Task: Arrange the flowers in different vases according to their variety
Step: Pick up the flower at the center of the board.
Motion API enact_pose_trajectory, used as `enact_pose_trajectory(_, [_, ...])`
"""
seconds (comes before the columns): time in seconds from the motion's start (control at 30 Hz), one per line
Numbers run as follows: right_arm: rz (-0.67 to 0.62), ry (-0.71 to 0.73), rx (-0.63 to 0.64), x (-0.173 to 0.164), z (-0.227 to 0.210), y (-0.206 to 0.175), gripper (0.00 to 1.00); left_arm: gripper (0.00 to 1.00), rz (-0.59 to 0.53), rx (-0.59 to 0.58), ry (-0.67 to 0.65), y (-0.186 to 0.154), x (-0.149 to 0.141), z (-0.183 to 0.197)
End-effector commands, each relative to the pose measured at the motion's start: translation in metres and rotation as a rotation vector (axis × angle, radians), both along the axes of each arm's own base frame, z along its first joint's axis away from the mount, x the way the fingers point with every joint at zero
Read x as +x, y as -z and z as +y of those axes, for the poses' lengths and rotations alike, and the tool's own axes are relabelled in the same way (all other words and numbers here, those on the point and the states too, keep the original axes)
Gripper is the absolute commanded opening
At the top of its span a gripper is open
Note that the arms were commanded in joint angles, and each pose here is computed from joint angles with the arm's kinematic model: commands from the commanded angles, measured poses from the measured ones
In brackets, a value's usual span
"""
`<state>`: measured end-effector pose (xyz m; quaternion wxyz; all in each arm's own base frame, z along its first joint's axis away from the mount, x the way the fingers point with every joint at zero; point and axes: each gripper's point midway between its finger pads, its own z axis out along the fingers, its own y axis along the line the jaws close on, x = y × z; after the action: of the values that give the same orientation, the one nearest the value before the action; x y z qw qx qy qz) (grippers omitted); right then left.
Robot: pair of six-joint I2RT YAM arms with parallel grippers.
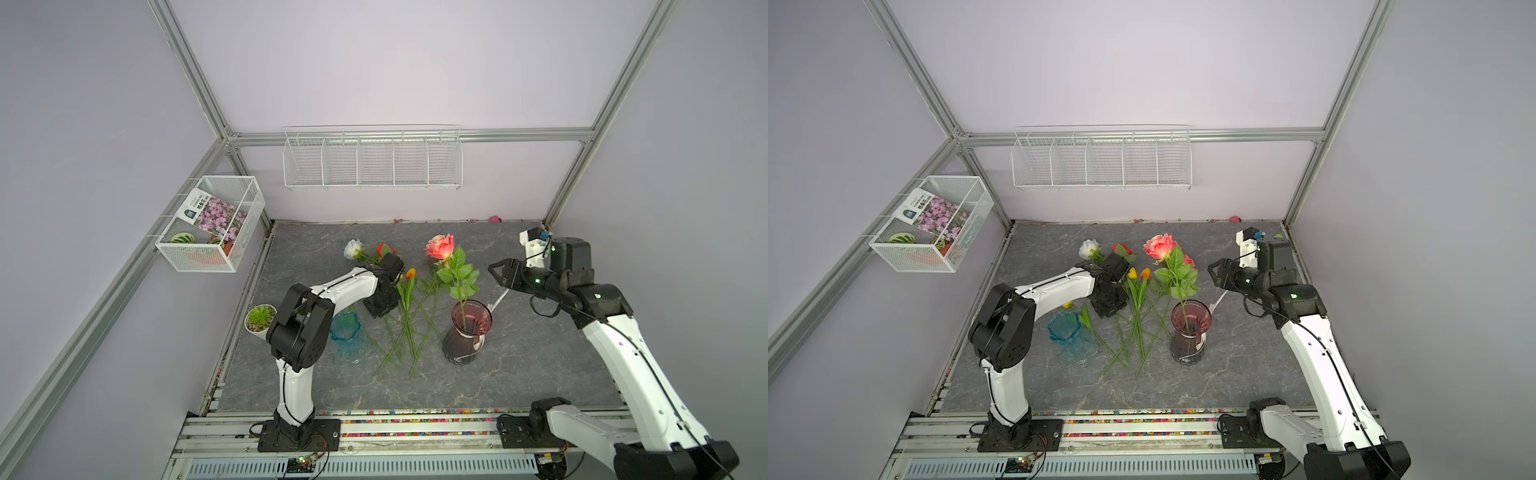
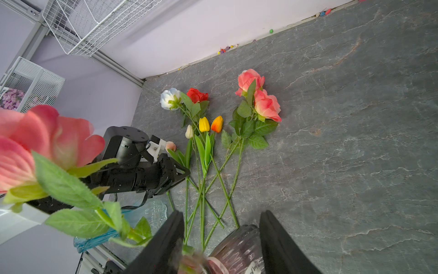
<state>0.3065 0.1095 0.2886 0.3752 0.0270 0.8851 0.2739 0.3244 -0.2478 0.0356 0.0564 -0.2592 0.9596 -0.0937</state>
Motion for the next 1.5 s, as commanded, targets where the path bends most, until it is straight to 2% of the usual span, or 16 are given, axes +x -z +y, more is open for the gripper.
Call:
enact_pose_trajectory(0.0, [-0.014, -0.013, 0.003, 0.0, 0.0, 0.0, 0.56, 0.26, 0.017, 0.008, -0.024, 0.008, 0.001, -0.005])
enact_pose_trajectory(0.13, [-0.019, -0.017, 0.001, -0.001, 0.0, -0.001, 0.56, 0.26, 0.035, 0.022, -0.038, 0.018, -0.002, -0.002])
enact_pose_trajectory(0.27, [-0.021, -0.02, 0.003, -0.002, 0.0, -0.002, 0.56, 0.31, 0.036, 0.031, -0.038, 0.023, 0.0, -0.003])
enact_pose_trajectory(0.4, [-0.023, -0.02, 0.004, -0.003, 0.0, -0.003, 0.56, 0.29, 0.017, 0.085, -0.049, 0.022, 0.007, 0.004])
enact_pose_trajectory(0.43, [-0.025, -0.018, 0.005, -0.003, 0.0, -0.003, 0.56, 0.27, 0.013, 0.103, -0.054, 0.022, 0.009, 0.006])
enact_pose_trajectory(0.57, [-0.029, -0.02, 0.003, -0.005, -0.001, -0.003, 0.56, 0.08, 0.006, 0.144, -0.058, 0.021, 0.012, 0.012])
enact_pose_trajectory(0.67, [-0.028, -0.021, 0.003, -0.006, -0.001, -0.003, 0.56, 0.03, -0.007, 0.167, -0.064, 0.015, 0.011, 0.018])
enact_pose_trajectory(0.9, [-0.037, -0.024, 0.014, -0.007, 0.0, -0.007, 0.56, 0.0, -0.101, 0.224, -0.079, -0.023, 0.019, 0.034])
enact_pose_trajectory(1.1, [-0.036, -0.028, 0.027, -0.007, 0.001, -0.006, 0.56, 0.0, -0.223, 0.262, -0.037, -0.059, 0.041, 0.038])
enact_pose_trajectory(1.33, [-0.036, -0.019, 0.026, -0.005, 0.001, -0.005, 0.56, 0.0, -0.414, 0.29, 0.045, -0.104, 0.066, 0.043])
enact_pose_trajectory(1.47, [-0.04, 0.009, 0.014, -0.002, -0.004, -0.006, 0.56, 0.0, -0.572, 0.297, 0.07, -0.155, 0.086, 0.054])
